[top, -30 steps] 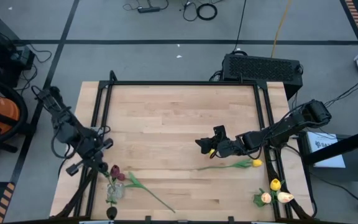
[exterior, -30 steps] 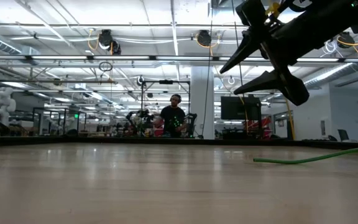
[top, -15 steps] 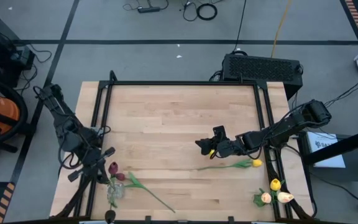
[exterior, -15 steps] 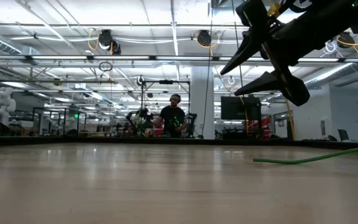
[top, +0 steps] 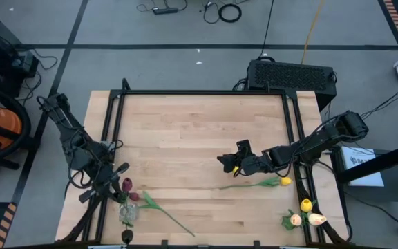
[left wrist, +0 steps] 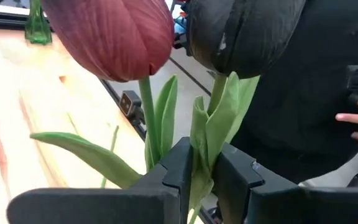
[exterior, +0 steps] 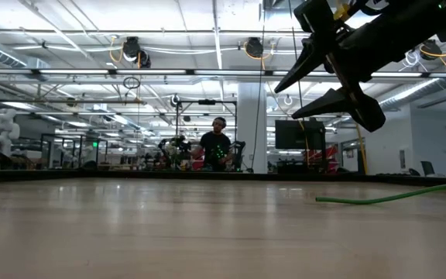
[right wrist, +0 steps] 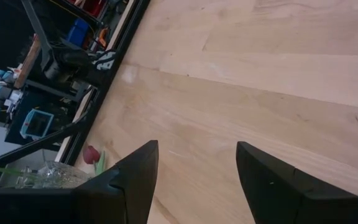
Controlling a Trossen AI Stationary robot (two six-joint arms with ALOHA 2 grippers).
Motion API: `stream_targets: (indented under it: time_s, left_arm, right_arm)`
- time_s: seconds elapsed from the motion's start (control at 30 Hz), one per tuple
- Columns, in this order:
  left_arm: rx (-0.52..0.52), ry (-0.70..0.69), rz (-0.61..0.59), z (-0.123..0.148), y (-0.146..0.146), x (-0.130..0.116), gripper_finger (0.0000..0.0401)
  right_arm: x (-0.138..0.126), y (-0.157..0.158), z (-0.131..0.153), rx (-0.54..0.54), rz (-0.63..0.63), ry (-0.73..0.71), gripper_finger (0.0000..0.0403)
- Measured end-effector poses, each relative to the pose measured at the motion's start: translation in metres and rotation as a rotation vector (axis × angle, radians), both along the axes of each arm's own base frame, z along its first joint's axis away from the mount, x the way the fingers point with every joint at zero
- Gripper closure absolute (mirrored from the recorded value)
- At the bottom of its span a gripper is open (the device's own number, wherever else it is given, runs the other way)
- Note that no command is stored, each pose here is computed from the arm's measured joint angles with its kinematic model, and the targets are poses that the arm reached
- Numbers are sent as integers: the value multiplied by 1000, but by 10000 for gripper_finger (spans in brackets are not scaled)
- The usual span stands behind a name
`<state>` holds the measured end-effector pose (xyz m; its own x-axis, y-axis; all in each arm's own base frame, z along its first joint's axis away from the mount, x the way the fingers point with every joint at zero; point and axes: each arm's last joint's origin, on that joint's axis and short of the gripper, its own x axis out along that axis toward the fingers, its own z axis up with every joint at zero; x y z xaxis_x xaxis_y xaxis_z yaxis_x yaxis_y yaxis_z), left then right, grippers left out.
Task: Sort flowers into vase by color
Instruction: Put the black tulip into the transparent vase, then put the yellow tulip into the green vase
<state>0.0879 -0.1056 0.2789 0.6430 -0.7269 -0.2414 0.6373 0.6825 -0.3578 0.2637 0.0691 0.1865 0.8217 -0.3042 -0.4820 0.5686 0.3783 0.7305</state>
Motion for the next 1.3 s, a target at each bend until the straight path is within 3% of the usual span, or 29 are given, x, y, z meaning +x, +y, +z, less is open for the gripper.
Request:
stream_targets:
  time_s: [0.13, 0.43, 0.67, 0.9, 1.3]
  left_arm:
    - [2, -2, 15, 0, 0, 0, 320]
    - [12, -15, 11, 0, 0, 0, 216]
    - [17, -22, -28, 0, 0, -1, 198]
    - [211, 89, -47, -1, 9, -9, 198]
    - [454, 157, 127, 8, 30, -18, 198]
  right_arm:
    - [0, 0, 0, -1, 0, 0, 195]
    - [0, 0, 0, -1, -1, 0, 195]
    - [0, 0, 0, -13, 5, 4, 195]
    - [0, 0, 0, -29, 14, 10, 195]
    - [0, 0, 0, -42, 21, 14, 195]
